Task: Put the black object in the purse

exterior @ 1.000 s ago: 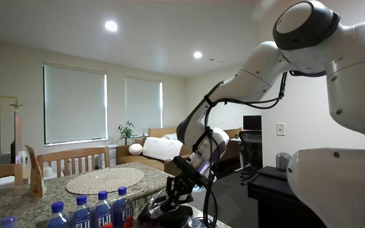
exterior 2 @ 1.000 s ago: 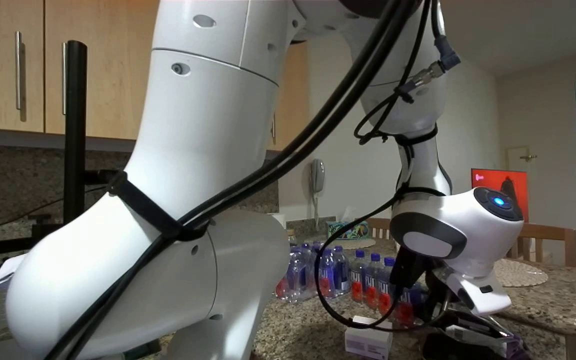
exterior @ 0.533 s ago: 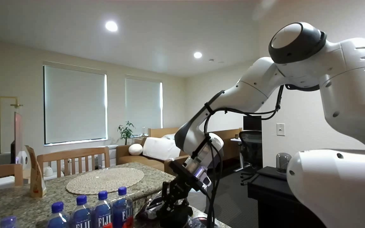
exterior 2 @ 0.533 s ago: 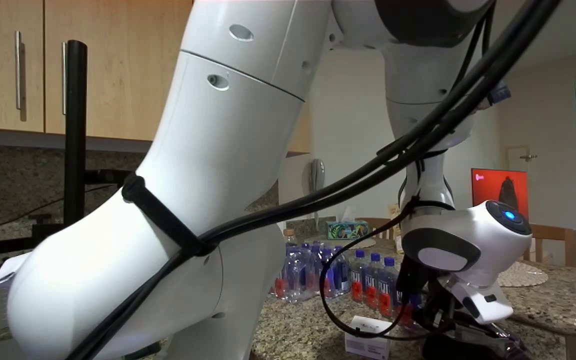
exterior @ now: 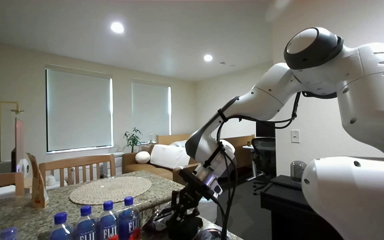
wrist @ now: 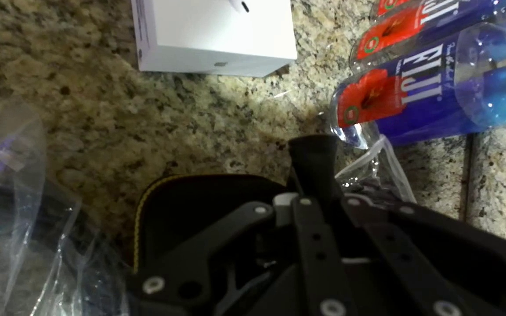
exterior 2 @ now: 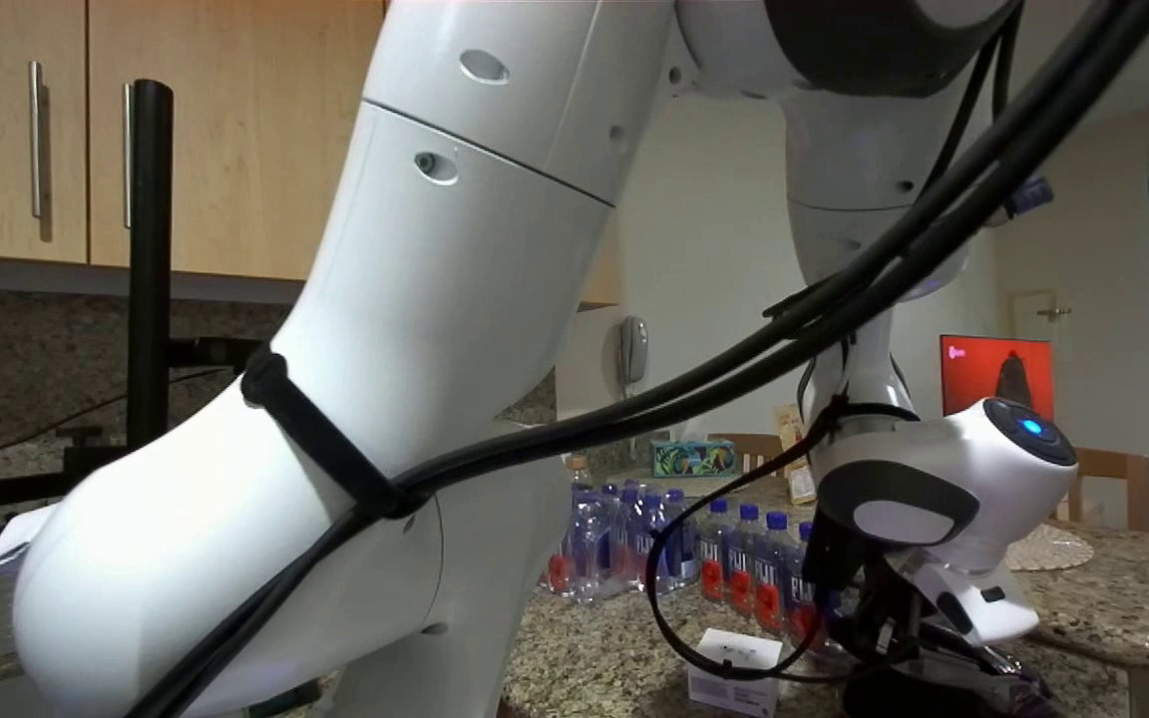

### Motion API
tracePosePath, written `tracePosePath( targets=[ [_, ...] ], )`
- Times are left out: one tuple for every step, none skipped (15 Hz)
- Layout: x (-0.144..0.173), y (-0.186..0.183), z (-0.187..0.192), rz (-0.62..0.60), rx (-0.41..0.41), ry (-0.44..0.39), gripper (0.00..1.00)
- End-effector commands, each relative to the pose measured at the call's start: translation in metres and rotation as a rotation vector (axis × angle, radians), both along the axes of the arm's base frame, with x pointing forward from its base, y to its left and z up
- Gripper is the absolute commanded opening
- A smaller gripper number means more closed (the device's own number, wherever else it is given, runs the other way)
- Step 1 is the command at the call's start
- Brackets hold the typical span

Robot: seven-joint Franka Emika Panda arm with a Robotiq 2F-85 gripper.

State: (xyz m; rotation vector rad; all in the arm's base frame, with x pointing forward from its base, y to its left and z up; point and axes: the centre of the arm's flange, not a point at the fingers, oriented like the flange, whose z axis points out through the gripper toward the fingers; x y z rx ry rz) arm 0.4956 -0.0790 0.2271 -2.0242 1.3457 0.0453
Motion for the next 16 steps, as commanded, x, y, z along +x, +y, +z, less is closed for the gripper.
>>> tracePosePath(
  targets=[
    [0.016, -0.016, 0.004, -0.019, -0.014, 0.011, 0.06],
    [0.018, -0.019, 0.008, -0.022, -0.025, -0.001, 0.06],
    [0.021, -0.024, 0.014, -0.028, -0.036, -0.014, 0.06],
    [0.026, -0.028, 0.017, -0.031, -0.040, -0.016, 0.06],
    [0.033, -0.031, 0.018, -0.032, -0.045, -0.013, 0.06],
    [0.040, -0.034, 0.015, -0.032, -0.046, -0.005, 0.06],
    [0.048, -0.038, 0.010, -0.027, -0.038, 0.014, 0.06],
    [0.054, -0.040, 0.005, -0.023, -0.031, 0.032, 0.06],
    [0.060, -0.043, -0.002, -0.021, -0.026, 0.052, 0.06],
    [0.065, -0.044, -0.006, -0.019, -0.024, 0.067, 0.06],
    [0.069, -0.045, -0.011, -0.023, -0.022, 0.076, 0.06],
    [0.073, -0.045, -0.016, -0.026, -0.016, 0.083, 0.06],
    [0.076, -0.044, -0.019, -0.029, -0.015, 0.083, 0.06],
    [0.079, -0.041, -0.020, -0.032, -0.013, 0.077, 0.06],
    [0.082, -0.039, -0.020, -0.035, -0.012, 0.071, 0.06],
    [0.082, -0.037, -0.018, -0.039, -0.011, 0.058, 0.09]
  ],
)
